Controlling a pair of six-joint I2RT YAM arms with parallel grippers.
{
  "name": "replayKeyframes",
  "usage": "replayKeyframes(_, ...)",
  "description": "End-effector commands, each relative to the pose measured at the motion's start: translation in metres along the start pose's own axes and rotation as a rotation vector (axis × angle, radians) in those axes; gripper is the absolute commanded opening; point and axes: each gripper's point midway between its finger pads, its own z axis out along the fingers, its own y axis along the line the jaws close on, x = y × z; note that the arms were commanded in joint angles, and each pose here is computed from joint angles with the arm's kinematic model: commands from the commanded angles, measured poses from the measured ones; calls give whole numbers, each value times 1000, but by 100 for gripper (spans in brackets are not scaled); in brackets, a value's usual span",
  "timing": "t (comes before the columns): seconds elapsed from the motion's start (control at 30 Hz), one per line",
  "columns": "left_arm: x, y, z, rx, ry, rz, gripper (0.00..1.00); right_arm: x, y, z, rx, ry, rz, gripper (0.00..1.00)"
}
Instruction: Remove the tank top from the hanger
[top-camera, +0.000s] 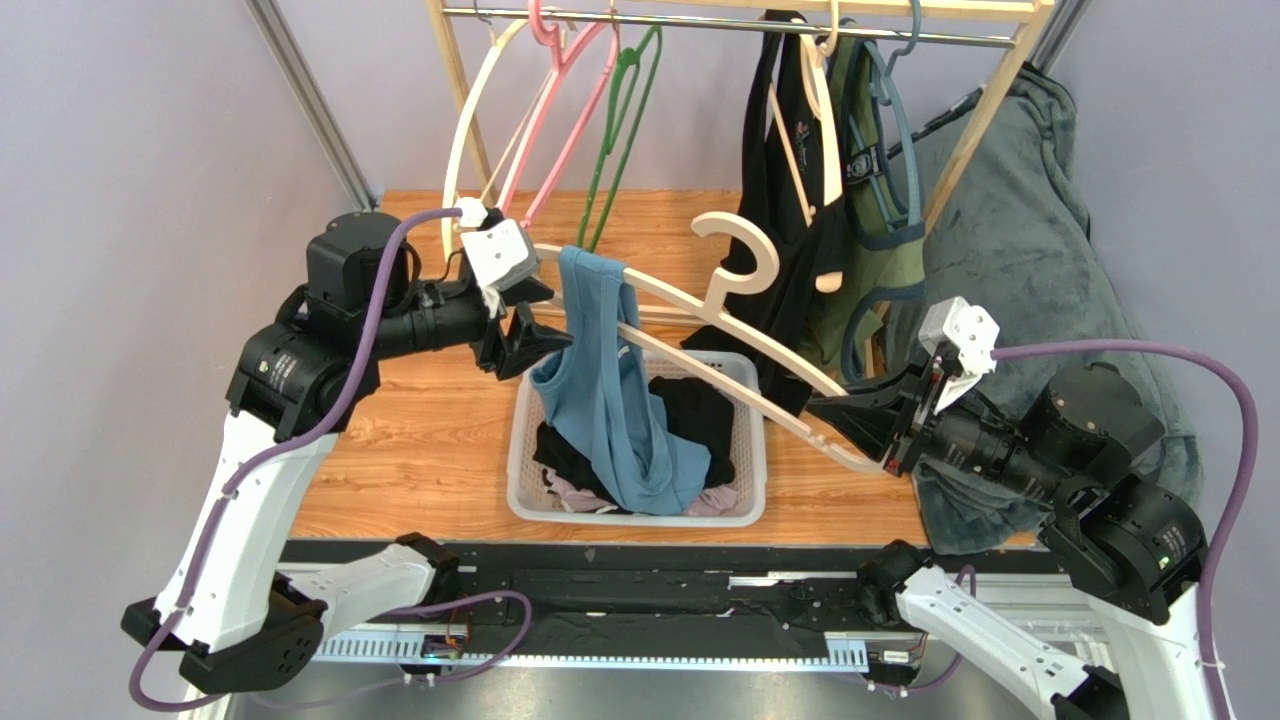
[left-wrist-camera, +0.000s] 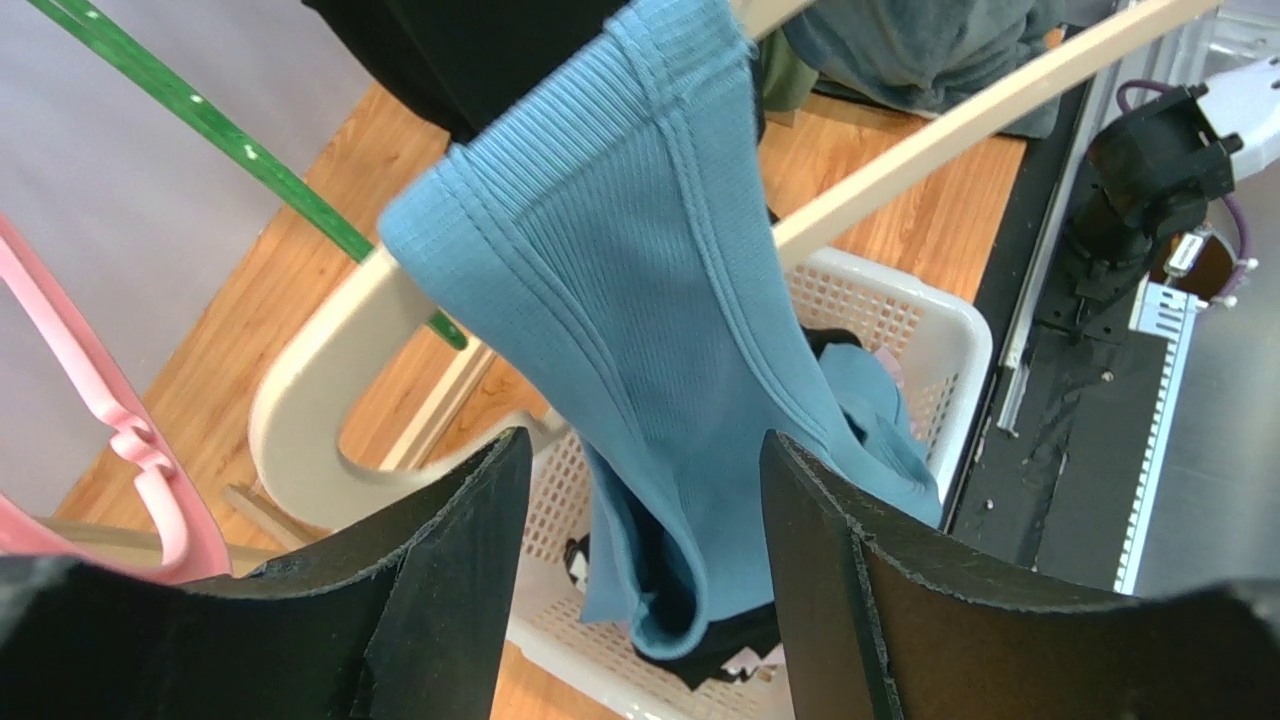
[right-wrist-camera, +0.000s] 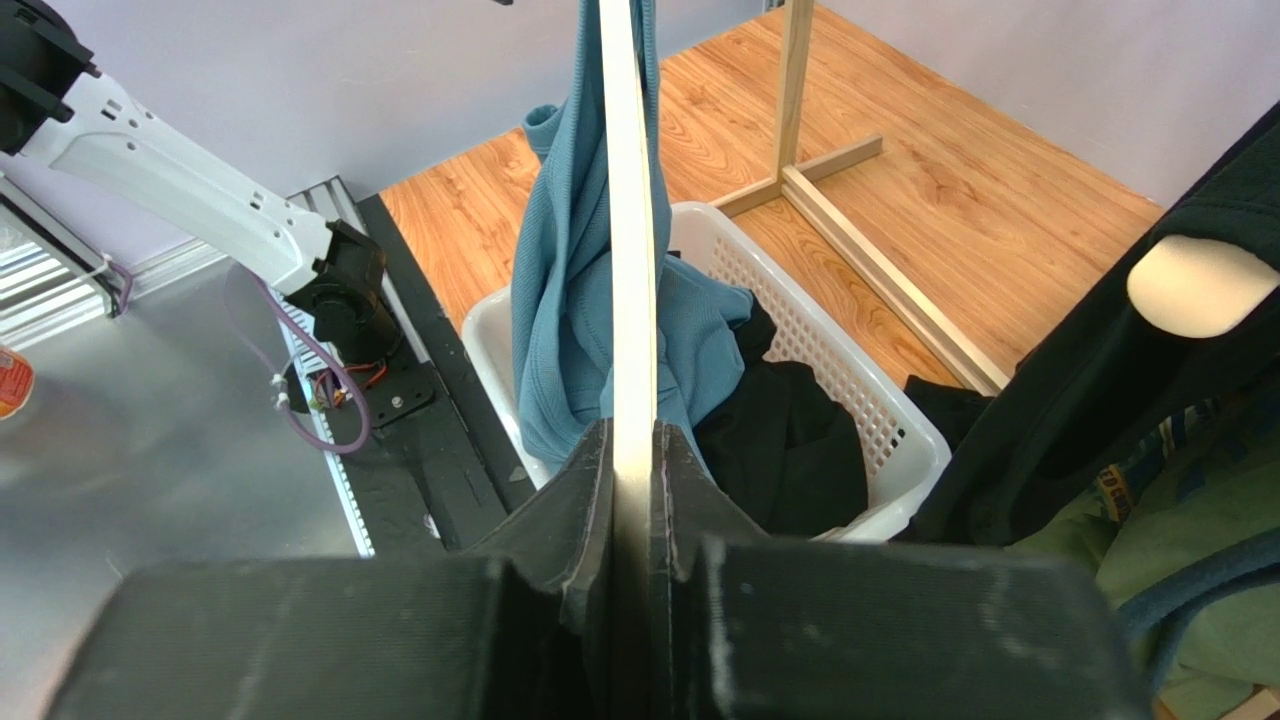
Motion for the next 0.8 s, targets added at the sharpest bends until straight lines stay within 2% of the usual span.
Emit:
replayKeyframes(0.0,-22,5,-1,-22,-81,24,66,-26,12,-10,-34,-94,-20,0)
replayKeyframes(0.13,-25,9,3,-29,-90,12,62,-25,14,-9,-48,-92,-9,0)
replayKeyframes(0.23,-27,7,10,5,-98,-15,50,-23,15,-7,-54,-89,0,0)
replayKeyframes(0.27,-28,4,11,22,-105,-20,37,-23,14,-7,-53,-92,0,0)
replayKeyframes(0.37,-28,3,14,36,-103,-33,12,-24,15,-8,-52,-93,0,0)
replayKeyframes(0.47,-28,2,10,28,-105,-33,1,-24,13,-10,-42,-90,-7,0)
replayKeyframes(0.77,-36,2,-12,-32,-109,-2,0,-12,7,-10,-14,-44,-8,0)
